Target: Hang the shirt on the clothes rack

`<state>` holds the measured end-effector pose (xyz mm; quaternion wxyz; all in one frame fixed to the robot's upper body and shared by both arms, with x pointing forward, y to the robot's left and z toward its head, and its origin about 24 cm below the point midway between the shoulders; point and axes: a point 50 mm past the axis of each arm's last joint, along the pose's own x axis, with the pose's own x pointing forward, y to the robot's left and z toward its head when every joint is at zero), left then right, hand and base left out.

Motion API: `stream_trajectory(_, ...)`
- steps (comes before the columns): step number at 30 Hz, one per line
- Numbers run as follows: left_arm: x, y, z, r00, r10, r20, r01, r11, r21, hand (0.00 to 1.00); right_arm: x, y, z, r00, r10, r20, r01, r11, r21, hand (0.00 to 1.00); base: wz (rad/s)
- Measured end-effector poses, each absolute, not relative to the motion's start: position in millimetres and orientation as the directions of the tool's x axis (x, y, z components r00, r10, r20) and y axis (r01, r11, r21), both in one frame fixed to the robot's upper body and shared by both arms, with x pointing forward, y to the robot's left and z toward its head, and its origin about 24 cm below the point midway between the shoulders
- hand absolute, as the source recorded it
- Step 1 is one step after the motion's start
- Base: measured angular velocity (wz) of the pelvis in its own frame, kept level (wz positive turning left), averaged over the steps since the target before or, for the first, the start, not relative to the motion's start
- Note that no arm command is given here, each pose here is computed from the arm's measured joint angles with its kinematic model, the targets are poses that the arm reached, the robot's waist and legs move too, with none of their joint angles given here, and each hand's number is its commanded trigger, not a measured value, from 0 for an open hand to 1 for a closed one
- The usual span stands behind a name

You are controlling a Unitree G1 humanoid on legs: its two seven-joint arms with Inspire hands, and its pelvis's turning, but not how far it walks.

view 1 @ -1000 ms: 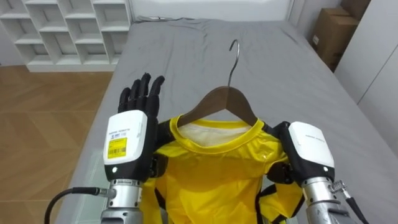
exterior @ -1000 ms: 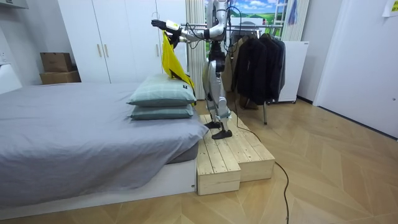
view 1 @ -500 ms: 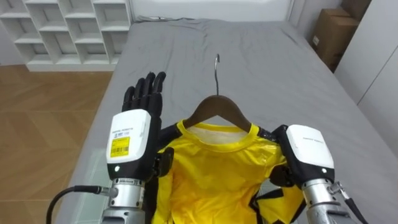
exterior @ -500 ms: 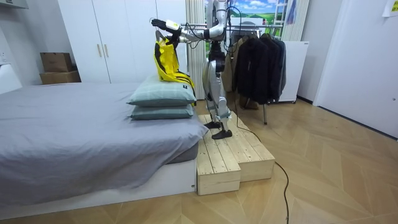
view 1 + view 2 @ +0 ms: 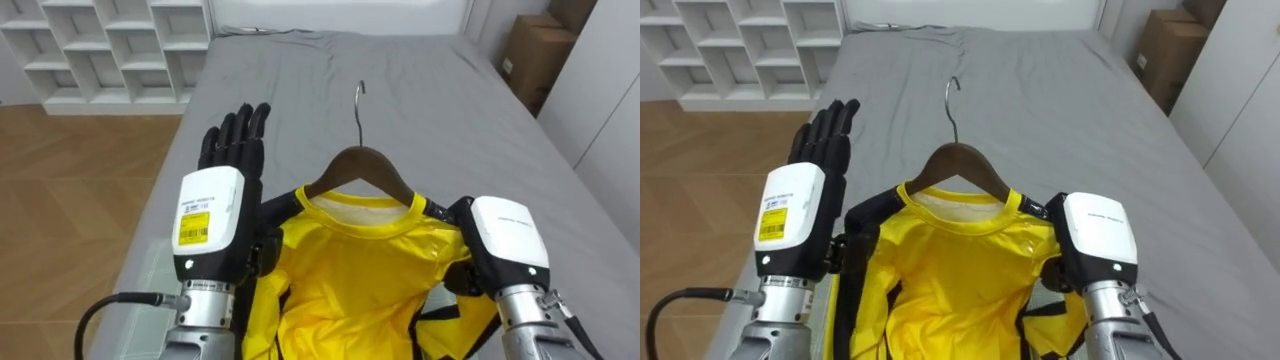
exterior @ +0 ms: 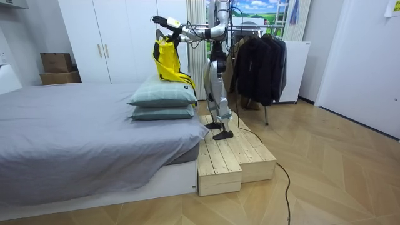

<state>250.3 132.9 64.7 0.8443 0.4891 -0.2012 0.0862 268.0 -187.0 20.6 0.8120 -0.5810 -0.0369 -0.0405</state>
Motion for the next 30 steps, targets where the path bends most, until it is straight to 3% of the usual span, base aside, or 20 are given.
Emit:
stream_trajectory(13,250.9,133.4,63.7,0.917,-0.07,0.392,-0.3,0.526,0.796,0.0,275.0,-195.7,33.8,0.98,-0.06,0.19,0.199,0.319,-0.926,1.0,0.0)
stream_trajectory(23,252.7,162.1,67.5,0.91,0.052,0.412,-0.379,0.505,0.776,0.0,275.2,-209.5,39.5,0.967,-0.117,0.225,0.251,0.321,-0.913,1.0,0.01)
stream_trajectory(30,247.9,204.3,70.8,0.858,0.292,0.422,-0.511,0.555,0.656,0.0,268.0,-228.9,39.9,0.949,-0.195,0.246,0.298,0.308,-0.904,1.0,0.04)
